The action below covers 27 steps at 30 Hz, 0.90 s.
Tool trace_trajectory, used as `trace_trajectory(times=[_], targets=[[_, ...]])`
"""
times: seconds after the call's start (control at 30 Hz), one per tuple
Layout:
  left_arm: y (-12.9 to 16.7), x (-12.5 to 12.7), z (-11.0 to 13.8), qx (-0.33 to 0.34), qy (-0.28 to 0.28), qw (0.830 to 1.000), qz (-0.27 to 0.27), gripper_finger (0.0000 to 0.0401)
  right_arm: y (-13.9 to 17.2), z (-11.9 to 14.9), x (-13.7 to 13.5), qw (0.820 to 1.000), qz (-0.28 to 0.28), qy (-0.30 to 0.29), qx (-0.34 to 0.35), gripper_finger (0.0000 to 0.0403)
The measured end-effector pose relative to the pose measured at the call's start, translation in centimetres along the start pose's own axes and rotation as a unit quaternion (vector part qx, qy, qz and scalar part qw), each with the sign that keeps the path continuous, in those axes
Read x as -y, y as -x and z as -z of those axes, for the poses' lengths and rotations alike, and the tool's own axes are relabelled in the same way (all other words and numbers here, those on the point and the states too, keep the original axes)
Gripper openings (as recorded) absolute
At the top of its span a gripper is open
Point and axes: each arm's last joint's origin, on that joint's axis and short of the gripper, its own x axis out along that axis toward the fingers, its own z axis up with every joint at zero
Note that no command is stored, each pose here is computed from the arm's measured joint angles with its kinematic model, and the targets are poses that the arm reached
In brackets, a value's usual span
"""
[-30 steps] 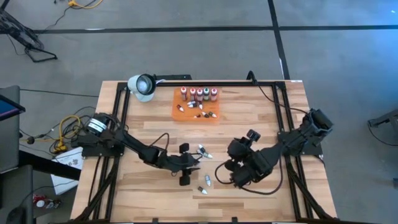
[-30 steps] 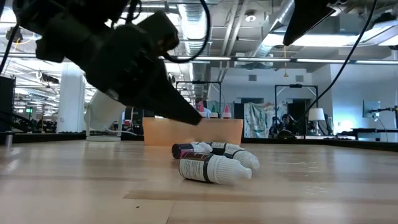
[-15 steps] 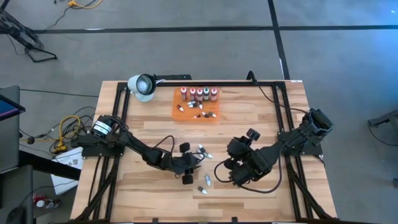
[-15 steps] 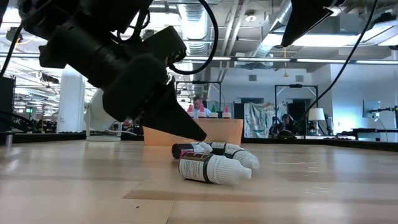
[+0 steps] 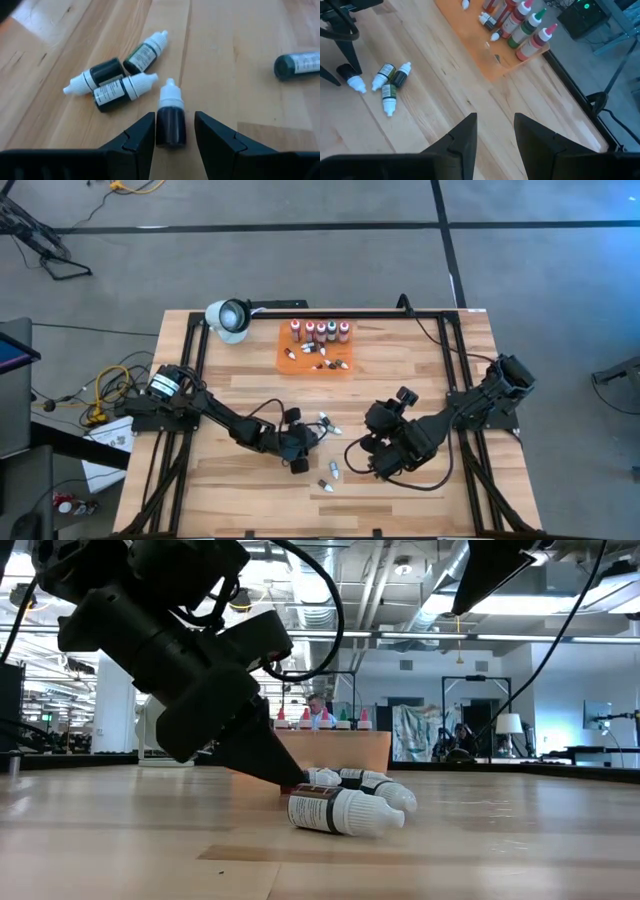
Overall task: Pick & Place food coloring
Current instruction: Put the small pink food coloring bottle into the orange bin
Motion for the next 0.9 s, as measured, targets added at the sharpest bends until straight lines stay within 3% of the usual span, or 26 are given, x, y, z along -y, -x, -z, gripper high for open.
trace_trajectory(times=[0.4, 0.7, 0.9], targets=[[0.01, -0.03, 0.09, -0.004, -0.015, 1.000, -0.002, 0.0130, 0.00, -0.02, -0.04, 1.000, -0.002, -0.002, 0.000, 0.0123], [0.01, -0.02, 0.09, -0.005, -0.019, 1.000, 0.001, 0.0078, 0.00, -0.02, -0.04, 1.000, -0.002, -0.002, 0.000, 0.0123], [0.01, -0.01, 0.08, -0.005, -0.020, 1.000, 0.001, 0.0081, 0.00, -0.02, -0.04, 1.000, -0.002, -0.002, 0.000, 0.0123]])
